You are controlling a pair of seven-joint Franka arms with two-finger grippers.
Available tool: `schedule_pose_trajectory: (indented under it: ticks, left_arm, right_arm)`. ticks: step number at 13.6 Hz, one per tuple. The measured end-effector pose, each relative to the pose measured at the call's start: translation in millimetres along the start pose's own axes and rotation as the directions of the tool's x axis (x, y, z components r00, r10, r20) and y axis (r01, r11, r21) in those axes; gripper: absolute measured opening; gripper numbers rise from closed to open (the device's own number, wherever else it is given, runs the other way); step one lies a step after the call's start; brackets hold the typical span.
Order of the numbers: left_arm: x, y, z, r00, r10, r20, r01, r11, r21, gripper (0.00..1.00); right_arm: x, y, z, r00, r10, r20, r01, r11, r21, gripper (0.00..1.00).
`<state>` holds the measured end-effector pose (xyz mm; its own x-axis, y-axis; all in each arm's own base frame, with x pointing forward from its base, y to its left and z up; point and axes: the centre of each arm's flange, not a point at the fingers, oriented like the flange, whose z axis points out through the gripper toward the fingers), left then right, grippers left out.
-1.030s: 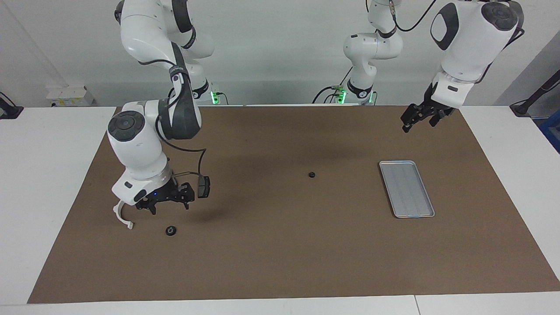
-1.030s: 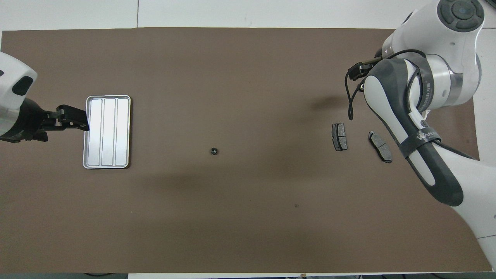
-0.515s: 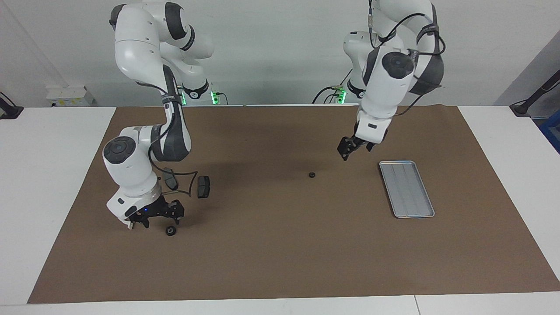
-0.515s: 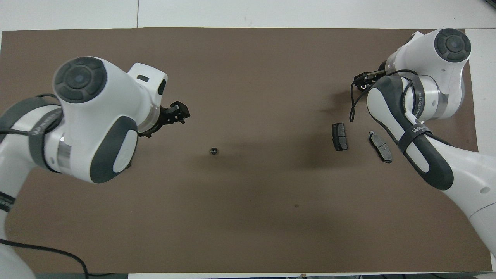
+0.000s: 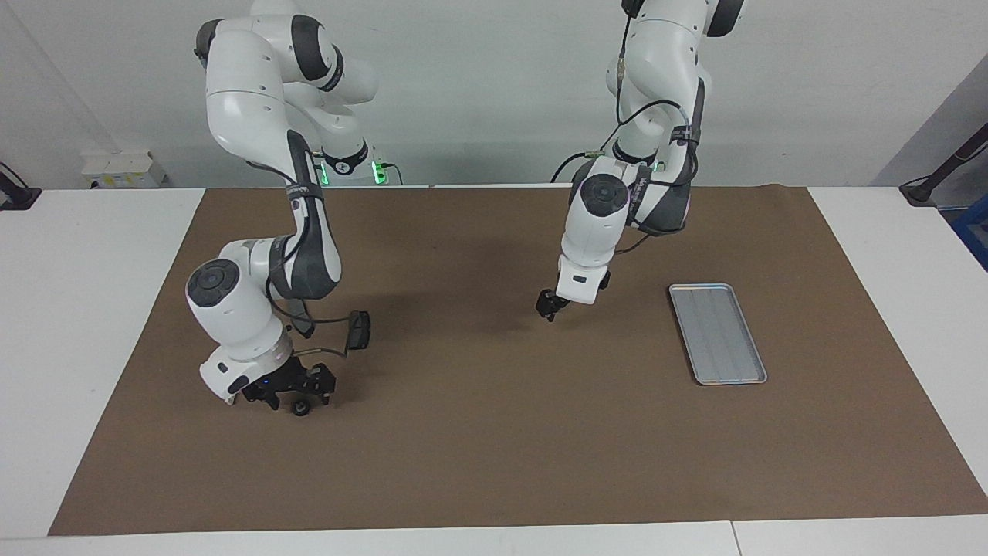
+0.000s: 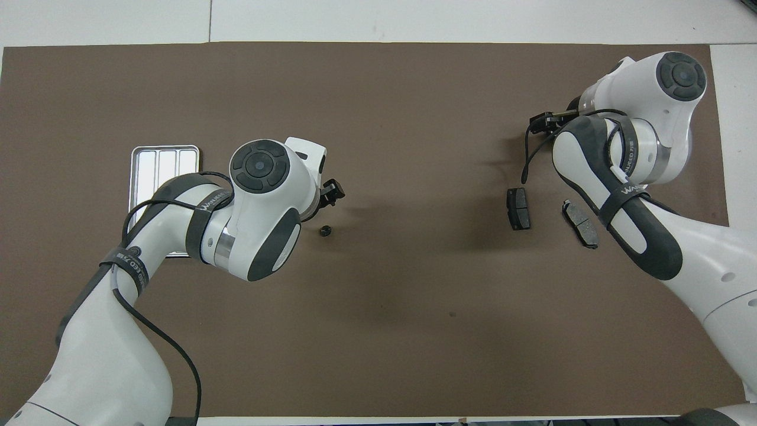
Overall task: Pick bearing gear from pile to tray
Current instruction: 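Grasp the black nut with the left gripper while the right gripper withdraws, then carry the held nut with the left gripper over the metal tray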
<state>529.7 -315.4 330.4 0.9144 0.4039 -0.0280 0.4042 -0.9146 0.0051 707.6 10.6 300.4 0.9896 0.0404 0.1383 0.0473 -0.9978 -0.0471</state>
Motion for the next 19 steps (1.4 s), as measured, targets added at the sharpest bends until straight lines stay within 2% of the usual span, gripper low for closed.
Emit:
schedule_pose_trajectory:
  ticks: [5,6,7,8,9,10,11,12,13,15,16,17,18,19]
  left_arm:
    - [-22,7,15,1.000,-0.017,0.001,0.017,1.000,0.003,1.00]
    - [-24,6,18,1.000,-0.019,0.001,0.019,1.000,0.003,0.91]
    - [-25,5,21,1.000,-0.021,0.000,0.021,1.000,0.002,0.91]
    - [-28,4,26,1.000,-0.021,0.000,0.021,1.000,0.002,0.85]
    - [-31,2,30,1.000,-0.019,0.000,0.019,1.000,0.003,0.71]
    - [-33,2,34,1.000,-0.018,0.000,0.018,1.000,0.003,0.70]
    - [-34,1,36,1.000,-0.019,-0.003,0.019,1.000,-0.001,0.70]
    - [-35,0,39,1.000,-0.020,-0.004,0.020,1.000,-0.003,0.70]
    - [-35,-1,40,1.000,-0.021,-0.005,0.021,1.000,-0.005,0.61]
    - [-35,-1,40,1.000,-0.021,-0.006,0.021,1.000,-0.007,0.60]
    - [-35,-1,40,1.000,-0.022,-0.008,0.021,1.000,-0.009,0.60]
    - [-35,-1,38,1.000,-0.022,-0.010,0.022,1.000,-0.012,0.51]
    - [-35,-1,38,1.000,-0.023,-0.011,0.022,1.000,-0.014,0.51]
    - [-34,-2,37,1.000,-0.025,-0.013,0.024,1.000,-0.015,0.44]
  right_arm:
    - [-1,0,19,1.000,0.001,0.001,-0.001,1.000,0.001,1.00]
    - [-1,0,20,1.000,0.000,0.002,0.000,1.000,0.001,1.00]
    - [-1,0,21,1.000,0.000,0.002,0.000,1.000,0.002,1.00]
    - [-1,0,21,1.000,0.000,0.002,0.000,1.000,0.002,1.00]
    - [-1,0,21,1.000,0.000,0.002,0.000,1.000,0.002,0.92]
    - [-1,0,21,1.000,0.001,0.002,-0.001,1.000,0.001,0.91]
    - [-1,1,21,1.000,0.002,0.002,-0.002,1.000,0.001,0.85]
    - [-1,3,20,1.000,0.004,0.000,-0.004,1.000,-0.002,0.75]
    - [-1,7,19,1.000,0.009,-0.001,-0.009,1.000,-0.004,0.62]
    - [0,5,16,1.000,0.007,-0.006,-0.007,1.000,-0.001,0.39]
    - [0,4,14,1.000,0.007,-0.006,-0.007,1.000,-0.001,0.37]
    - [0,4,14,1.000,0.006,-0.006,-0.006,1.000,-0.001,0.36]
    - [0,4,14,1.000,0.006,-0.006,-0.006,1.000,-0.001,0.36]
    - [0,4,14,1.000,0.006,-0.006,-0.006,1.000,-0.001,0.36]
